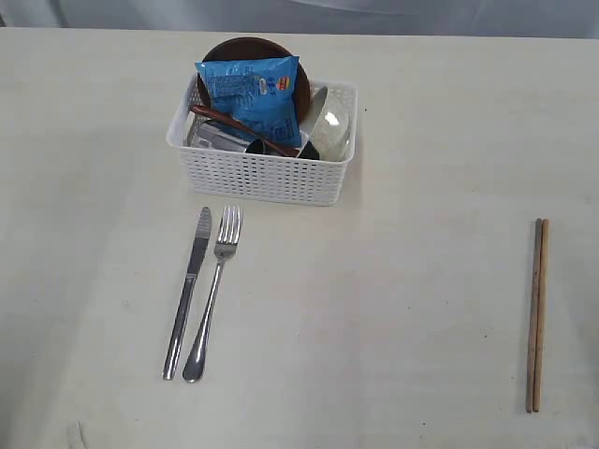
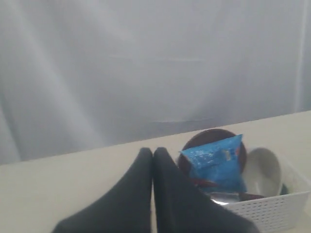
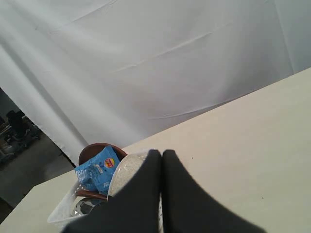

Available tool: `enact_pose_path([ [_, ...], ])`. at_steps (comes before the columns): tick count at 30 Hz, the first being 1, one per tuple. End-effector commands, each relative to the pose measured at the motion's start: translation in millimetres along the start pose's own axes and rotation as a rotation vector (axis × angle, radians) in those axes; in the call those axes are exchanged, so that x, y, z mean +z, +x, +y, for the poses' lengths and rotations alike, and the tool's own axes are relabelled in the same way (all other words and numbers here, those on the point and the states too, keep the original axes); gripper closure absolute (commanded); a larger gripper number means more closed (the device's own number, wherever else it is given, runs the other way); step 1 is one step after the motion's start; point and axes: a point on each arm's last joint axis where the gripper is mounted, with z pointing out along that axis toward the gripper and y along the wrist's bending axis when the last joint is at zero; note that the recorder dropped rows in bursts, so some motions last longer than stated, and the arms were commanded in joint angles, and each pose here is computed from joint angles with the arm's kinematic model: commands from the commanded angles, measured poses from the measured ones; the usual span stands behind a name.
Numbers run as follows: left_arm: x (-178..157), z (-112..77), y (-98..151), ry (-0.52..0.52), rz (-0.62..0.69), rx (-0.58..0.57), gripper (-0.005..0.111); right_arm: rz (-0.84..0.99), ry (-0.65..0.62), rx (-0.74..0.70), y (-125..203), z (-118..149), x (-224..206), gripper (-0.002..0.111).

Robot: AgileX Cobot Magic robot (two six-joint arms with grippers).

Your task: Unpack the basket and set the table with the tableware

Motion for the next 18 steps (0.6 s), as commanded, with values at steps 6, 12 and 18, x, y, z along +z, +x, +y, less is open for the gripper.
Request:
enact_pose_path([
  [6,-15,3.4,69,-0.082,0.026,-0.02,0.107,-0.004,-0.006,-0.004,0,0,0,0.109],
  [12,-17,2.7,88,-0.082,0.03,-0.02,0.107,-0.004,-0.006,-0.004,0,0,0,0.109],
  [18,-18,4.8,92,-0.118,0.073,-0.017,0.107,-0.004,-0.006,-0.004,0,0,0,0.109],
])
